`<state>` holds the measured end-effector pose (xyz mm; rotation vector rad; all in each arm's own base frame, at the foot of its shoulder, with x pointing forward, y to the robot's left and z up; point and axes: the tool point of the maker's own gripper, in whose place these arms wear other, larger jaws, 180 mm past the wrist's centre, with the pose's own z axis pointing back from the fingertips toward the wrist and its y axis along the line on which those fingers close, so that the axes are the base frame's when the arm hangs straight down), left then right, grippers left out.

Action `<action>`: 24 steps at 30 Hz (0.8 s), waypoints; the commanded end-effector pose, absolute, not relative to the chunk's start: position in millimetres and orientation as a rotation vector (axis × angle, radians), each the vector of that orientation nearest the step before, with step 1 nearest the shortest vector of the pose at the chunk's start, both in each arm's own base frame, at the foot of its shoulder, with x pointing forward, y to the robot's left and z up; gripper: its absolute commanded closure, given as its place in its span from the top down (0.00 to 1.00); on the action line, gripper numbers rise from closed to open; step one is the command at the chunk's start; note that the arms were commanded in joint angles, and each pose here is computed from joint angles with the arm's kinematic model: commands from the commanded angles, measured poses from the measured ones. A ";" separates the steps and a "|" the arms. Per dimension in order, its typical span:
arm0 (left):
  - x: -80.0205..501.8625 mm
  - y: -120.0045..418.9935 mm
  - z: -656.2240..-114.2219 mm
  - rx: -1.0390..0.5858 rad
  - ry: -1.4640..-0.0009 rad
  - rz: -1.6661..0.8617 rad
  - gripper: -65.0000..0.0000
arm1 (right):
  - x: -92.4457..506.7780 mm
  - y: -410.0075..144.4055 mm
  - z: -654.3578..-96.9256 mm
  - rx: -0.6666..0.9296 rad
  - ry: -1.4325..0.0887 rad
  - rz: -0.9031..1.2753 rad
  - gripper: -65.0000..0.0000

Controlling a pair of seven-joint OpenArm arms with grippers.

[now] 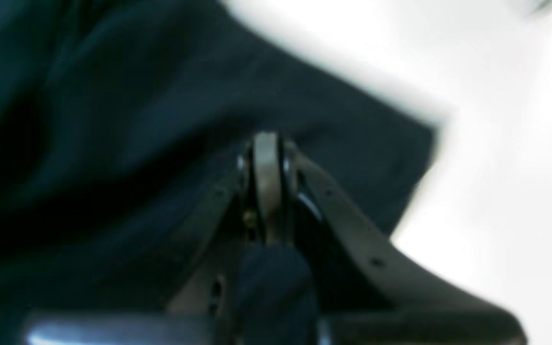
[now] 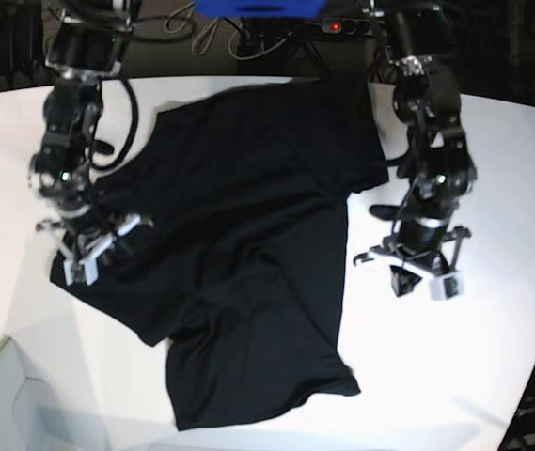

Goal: Layout the t-shirt on the table in an organized manner, then fold the t-shirt properly
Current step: 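Grasp the shirt collar with the right gripper and a hem corner with the left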

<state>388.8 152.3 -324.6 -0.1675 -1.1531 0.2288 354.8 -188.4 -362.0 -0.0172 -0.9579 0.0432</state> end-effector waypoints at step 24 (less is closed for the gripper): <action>425.2 160.7 -440.0 -0.136 -0.870 0.172 0.00 | 302.0 -151.7 -451.8 0.066 -0.713 0.157 0.00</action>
